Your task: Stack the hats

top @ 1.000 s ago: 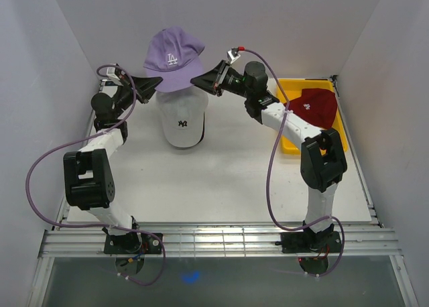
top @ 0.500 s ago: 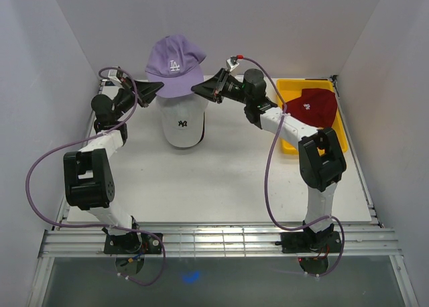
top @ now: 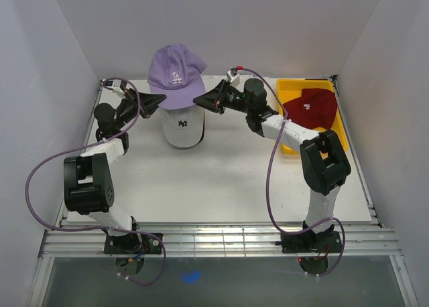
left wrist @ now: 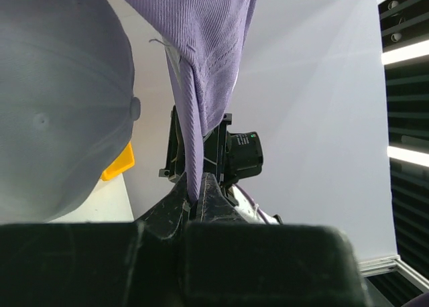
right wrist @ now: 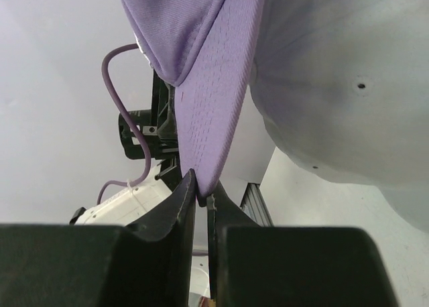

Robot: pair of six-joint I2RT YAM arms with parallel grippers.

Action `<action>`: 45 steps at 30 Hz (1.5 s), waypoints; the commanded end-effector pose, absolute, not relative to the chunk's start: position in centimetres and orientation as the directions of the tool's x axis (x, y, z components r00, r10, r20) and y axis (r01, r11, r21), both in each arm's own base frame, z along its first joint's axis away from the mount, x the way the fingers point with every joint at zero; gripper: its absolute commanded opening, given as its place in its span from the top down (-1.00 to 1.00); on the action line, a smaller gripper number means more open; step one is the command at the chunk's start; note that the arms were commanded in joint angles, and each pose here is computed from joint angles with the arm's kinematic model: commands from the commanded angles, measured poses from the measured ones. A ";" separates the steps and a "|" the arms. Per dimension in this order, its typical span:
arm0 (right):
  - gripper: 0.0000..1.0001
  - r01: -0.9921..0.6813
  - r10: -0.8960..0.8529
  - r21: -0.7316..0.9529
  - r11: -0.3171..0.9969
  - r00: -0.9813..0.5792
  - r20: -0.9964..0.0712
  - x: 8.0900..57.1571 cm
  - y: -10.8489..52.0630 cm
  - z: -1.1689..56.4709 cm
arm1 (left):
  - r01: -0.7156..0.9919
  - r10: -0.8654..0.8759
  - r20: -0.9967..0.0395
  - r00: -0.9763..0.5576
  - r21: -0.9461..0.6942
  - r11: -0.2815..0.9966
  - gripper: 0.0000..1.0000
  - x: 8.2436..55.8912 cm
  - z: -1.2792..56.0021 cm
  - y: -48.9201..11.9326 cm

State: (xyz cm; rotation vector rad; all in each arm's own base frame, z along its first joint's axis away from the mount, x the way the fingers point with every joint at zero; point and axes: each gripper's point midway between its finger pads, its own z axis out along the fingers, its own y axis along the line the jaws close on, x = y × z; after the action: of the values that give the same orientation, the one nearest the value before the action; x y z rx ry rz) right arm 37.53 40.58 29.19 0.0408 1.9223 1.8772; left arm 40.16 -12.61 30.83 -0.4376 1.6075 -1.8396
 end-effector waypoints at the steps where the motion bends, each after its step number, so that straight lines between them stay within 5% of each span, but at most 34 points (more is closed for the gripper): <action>1: 0.84 -0.341 0.182 0.937 0.078 -0.919 -0.350 33.1 42.2 27.4 | 0.372 -0.547 -0.301 -0.781 -0.928 -0.020 1.00 35.7 33.0 -14.9; 19: 0.84 -0.347 0.203 0.920 0.181 -0.902 -0.380 31.4 40.5 23.4 | 0.295 -0.511 -0.253 -0.821 -0.955 -0.001 1.00 34.2 27.9 -15.2; 45: 0.84 -0.239 0.190 0.938 0.251 -0.938 -0.289 30.6 39.6 15.6 | 0.108 -0.531 -0.120 -0.839 -0.993 0.055 1.00 33.4 20.5 -15.1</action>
State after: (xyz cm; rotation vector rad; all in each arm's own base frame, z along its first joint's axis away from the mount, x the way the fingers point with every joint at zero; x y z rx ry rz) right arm 32.04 39.10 18.92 0.0300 2.1112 1.7765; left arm 35.52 -13.54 20.49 -0.5174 1.8214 -1.7820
